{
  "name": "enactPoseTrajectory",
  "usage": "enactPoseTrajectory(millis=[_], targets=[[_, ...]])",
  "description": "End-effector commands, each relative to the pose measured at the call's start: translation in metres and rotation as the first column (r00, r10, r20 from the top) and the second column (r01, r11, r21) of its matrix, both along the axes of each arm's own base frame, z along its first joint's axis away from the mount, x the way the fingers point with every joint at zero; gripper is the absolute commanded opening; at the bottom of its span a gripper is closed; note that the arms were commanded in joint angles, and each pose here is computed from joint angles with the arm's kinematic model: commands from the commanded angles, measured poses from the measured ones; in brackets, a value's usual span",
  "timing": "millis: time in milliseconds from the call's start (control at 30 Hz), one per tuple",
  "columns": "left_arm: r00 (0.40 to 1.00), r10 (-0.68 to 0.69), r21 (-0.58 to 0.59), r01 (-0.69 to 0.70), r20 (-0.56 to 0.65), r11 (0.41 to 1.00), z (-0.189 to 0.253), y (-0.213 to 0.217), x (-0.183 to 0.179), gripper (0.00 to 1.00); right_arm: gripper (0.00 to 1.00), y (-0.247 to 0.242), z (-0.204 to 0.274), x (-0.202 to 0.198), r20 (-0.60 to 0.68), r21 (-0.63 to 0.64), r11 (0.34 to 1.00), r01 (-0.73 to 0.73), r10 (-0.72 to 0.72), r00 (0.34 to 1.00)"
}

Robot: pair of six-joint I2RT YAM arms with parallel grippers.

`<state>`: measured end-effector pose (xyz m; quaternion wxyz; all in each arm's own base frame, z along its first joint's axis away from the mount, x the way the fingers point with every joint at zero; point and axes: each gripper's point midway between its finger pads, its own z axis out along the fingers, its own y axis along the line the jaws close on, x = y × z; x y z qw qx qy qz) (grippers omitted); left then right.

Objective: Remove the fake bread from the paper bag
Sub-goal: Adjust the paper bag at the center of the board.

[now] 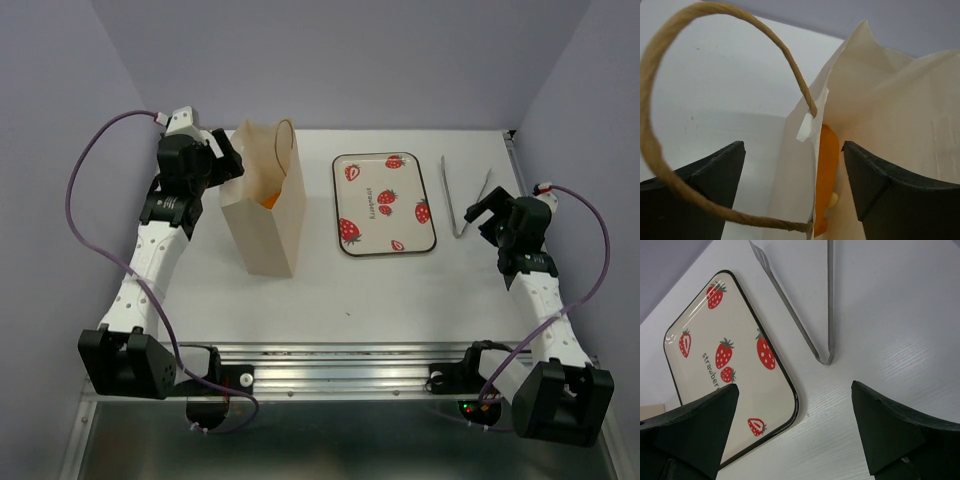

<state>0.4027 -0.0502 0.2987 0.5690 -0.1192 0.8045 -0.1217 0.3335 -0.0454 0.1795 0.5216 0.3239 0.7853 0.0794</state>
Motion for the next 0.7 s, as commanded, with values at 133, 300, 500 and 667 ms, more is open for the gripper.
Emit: enactPoseTrajectory(millis=[133,300,500,667], targets=[[0.986,-0.158,0.139,0.149,0.054,0.979,0.016,-0.013,0.003,0.41,1.0,-0.012,0.007,0.005,0.02,-0.043,0.998,0.043,-0.042,0.999],[0.969,-0.231,0.235,0.204,0.092,0.95,0.026,-0.018,0.007,0.0,1.0,-0.014,-0.002,0.005,-0.024,-0.044,0.998,0.05,-0.051,0.998],[0.972,-0.2,0.512,0.109,0.126,0.852,0.076,0.013,0.026,0.0,1.0,-0.014,-0.004,0.005,-0.037,-0.051,0.998,0.043,-0.045,0.998],[0.973,-0.131,0.673,-0.03,0.188,0.739,0.127,0.043,0.033,0.0,1.0,-0.019,-0.012,0.001,-0.059,-0.066,0.996,0.067,-0.071,0.996]])
